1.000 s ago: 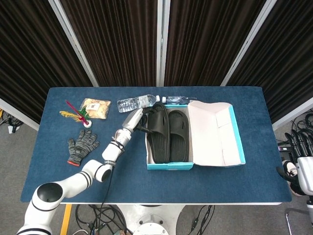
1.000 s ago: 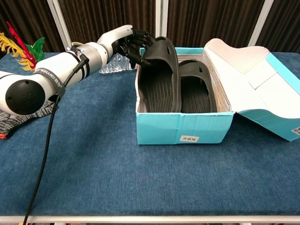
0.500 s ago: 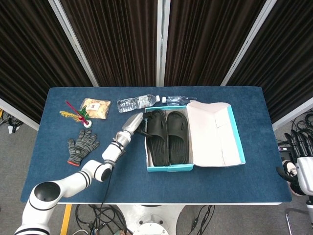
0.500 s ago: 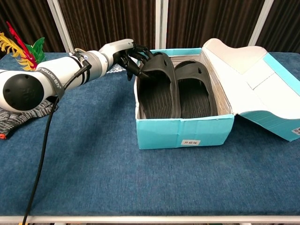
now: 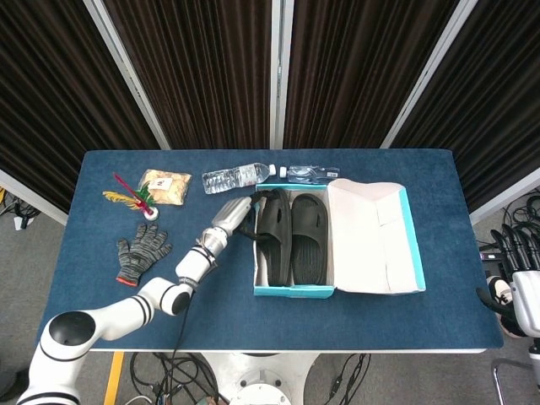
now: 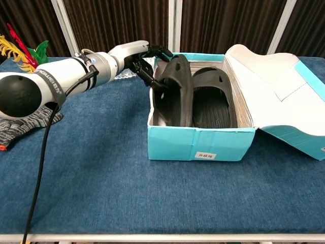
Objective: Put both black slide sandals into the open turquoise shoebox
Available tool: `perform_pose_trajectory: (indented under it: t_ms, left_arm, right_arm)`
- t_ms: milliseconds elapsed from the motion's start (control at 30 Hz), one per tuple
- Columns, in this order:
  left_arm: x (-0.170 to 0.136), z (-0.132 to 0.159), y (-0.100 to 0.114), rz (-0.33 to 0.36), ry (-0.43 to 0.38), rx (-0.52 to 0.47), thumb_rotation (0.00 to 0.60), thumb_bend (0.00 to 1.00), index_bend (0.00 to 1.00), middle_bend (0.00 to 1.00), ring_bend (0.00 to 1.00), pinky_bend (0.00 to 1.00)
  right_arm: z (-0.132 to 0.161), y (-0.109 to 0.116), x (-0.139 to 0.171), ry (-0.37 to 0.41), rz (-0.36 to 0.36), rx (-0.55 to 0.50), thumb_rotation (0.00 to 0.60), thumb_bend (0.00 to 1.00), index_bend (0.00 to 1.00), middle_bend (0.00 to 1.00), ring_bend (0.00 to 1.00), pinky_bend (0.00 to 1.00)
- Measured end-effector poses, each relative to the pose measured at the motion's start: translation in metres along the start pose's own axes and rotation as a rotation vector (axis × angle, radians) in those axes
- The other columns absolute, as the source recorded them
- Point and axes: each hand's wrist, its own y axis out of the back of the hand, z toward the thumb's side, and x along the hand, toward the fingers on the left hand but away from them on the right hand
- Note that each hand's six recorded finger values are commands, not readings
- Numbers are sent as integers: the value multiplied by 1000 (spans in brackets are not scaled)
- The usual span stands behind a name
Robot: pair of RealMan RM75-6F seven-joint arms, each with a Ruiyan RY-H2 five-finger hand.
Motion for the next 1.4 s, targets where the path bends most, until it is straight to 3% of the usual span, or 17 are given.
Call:
perform_pose_trajectory:
  t_ms: [133,467,667,733,833,933,1133,1400]
  left_arm:
    - [-4,4,4,-7,-7,31,600,0,55,0,0,261]
    - [-19,14,27,-63,-7,194,600,0,59,0,0,246]
    - [-35,44,48,-27,-78,248,600,22,233,101,2,242]
    - [-36,49,51,-11,-99,313,600,161,274,159,9,240]
    - [-31,52,50,-12,-111,397,600,302,286,188,14,239]
    - [-26,53,43,-46,-111,435,600,345,287,194,15,238]
    - [-15,51,24,-101,-93,508,600,350,286,194,15,237]
    - [-8,45,6,-136,-65,532,600,345,286,194,15,235]
  right_arm:
    - [0,0,0,3,0,-3,600,96,0,31,0,44]
    - [-3,0,1,7,3,-9,600,107,0,31,0,44]
    - [-2,-1,1,11,3,-11,600,107,0,31,0,44]
    - [-1,-1,1,13,2,-13,600,107,0,31,0,44]
    - [-1,-1,2,11,1,-14,600,107,0,31,0,44]
    - [-2,-1,3,8,0,-14,600,106,0,31,0,44]
    - [-4,-1,4,2,0,-15,600,107,0,31,0,44]
    - [-6,-2,5,-5,0,-17,600,106,0,31,0,44]
